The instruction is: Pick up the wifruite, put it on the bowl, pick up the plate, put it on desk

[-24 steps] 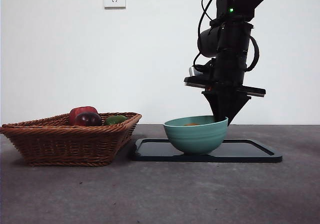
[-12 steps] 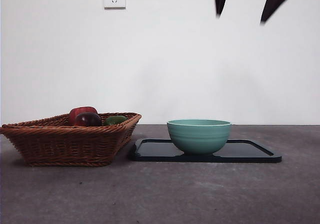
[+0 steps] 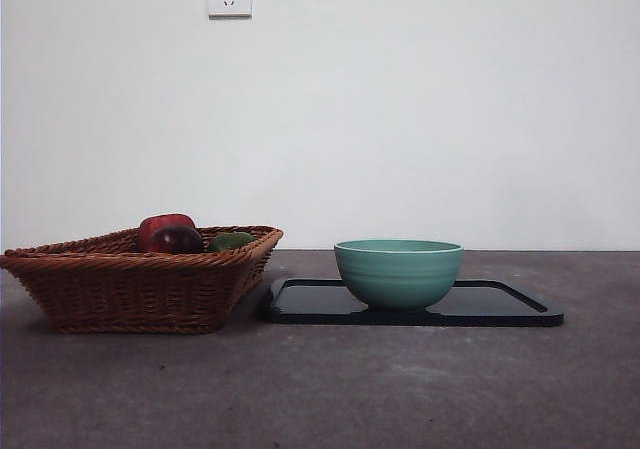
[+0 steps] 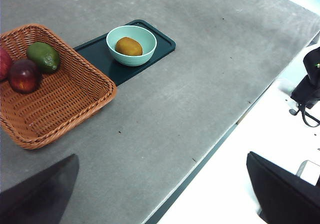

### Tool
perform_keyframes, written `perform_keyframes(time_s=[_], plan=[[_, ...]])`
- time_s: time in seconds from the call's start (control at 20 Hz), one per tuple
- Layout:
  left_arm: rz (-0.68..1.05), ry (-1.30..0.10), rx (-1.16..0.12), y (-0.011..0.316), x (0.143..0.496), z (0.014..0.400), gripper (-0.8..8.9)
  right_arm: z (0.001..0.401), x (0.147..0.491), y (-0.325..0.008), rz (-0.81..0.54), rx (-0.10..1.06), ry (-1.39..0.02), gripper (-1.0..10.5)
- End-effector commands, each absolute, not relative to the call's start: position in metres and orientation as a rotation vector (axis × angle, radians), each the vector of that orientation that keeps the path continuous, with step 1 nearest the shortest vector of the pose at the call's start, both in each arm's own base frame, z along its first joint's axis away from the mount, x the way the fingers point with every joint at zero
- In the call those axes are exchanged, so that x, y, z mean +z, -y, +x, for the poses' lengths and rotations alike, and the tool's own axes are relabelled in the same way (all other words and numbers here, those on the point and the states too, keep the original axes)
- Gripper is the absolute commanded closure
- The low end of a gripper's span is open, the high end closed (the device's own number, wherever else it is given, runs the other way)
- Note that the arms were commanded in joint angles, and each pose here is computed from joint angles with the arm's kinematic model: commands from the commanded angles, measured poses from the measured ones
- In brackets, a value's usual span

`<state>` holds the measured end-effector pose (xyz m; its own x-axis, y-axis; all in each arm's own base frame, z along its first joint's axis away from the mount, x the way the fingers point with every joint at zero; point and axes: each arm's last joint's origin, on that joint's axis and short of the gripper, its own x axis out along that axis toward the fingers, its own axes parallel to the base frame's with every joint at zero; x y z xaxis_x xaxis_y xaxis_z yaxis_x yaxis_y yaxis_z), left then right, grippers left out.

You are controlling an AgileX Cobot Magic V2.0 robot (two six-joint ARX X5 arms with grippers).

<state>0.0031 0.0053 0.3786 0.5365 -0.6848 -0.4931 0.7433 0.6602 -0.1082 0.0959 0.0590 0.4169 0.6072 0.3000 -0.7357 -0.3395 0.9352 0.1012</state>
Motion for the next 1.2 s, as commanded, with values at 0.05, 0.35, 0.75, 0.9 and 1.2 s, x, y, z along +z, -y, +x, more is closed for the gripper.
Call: perform_keyframes(time_s=[0.05,0.35,0.75,0.9,1.2], plan=[[0.104,-0.512,-0.867,-0.007,0.383,0.002,2.20,0.067,0.400,-0.041,-0.044,0.357,-0.877,3.9],[0.104,-0.512,-0.867,-0.007,0.383,0.002,2.20,0.023,0.361,-0.012,-0.020,0.380,-0.813,3.9],[0.100,-0.514,-0.866,-0.007,0.383,0.002,2.20,0.008,0.347,-0.005,0.023,0.486,-0.685,3.9],[0.104,-0.512,-0.867,-0.007,0.383,0.002,2.20,0.008,0.346,-0.005,0.022,0.485,-0.688,3.9],[0.101,-0.510,-0.867,-0.006,0.384,0.003,2.21,0.008,0.347,-0.006,0.024,0.486,-0.681,3.9]])
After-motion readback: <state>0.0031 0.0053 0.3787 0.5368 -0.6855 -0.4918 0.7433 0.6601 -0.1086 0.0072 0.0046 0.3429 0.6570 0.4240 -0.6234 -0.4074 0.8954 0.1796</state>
